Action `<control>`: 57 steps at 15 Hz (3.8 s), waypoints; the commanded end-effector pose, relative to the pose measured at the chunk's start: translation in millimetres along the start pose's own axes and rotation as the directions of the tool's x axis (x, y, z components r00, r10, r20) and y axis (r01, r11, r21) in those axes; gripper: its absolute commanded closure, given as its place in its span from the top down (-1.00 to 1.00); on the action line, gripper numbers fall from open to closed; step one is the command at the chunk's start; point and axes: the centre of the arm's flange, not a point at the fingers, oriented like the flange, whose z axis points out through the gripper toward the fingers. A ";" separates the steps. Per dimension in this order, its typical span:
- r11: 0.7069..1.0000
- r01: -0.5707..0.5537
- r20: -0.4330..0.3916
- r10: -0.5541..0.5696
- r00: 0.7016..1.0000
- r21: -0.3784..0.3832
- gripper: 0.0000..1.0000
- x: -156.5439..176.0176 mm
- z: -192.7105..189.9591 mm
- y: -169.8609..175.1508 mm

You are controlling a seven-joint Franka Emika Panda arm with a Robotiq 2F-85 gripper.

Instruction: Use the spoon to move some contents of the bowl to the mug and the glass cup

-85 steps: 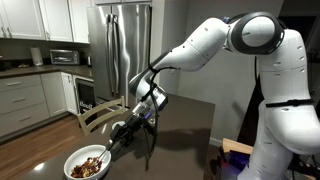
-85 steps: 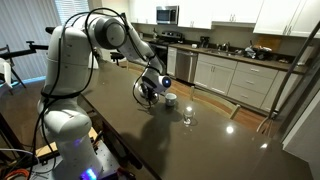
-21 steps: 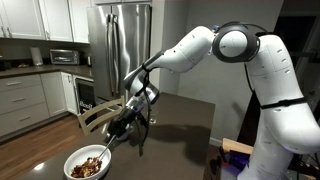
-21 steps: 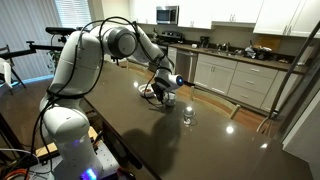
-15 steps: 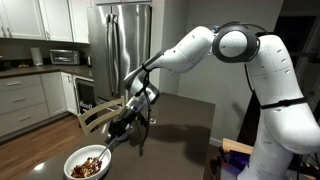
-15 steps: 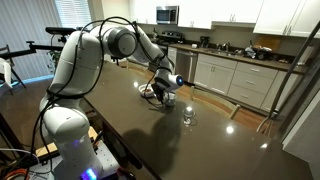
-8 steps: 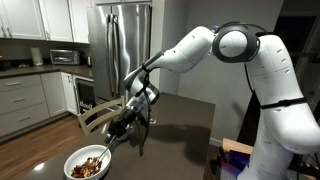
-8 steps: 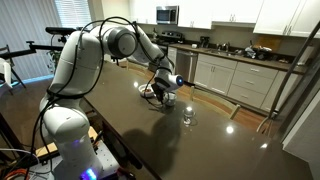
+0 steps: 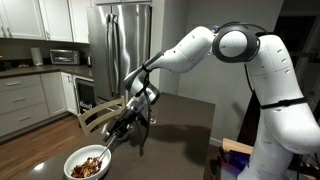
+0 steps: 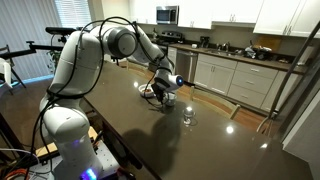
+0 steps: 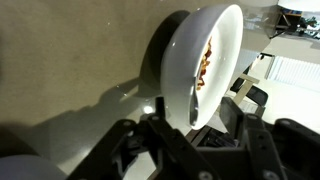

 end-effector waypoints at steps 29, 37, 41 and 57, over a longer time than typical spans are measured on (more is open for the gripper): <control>1.000 -0.016 0.017 0.016 1.000 0.023 -0.94 -24.3 -15.6 -19.5; 1.000 -0.005 0.012 0.005 1.000 0.002 -0.94 -26.1 -25.6 -29.8; 1.000 0.015 -0.008 -0.015 1.000 -0.004 -0.94 -24.0 -39.0 -42.2; 0.994 0.039 -0.050 -0.044 0.998 -0.099 -0.94 -22.6 -71.3 -44.8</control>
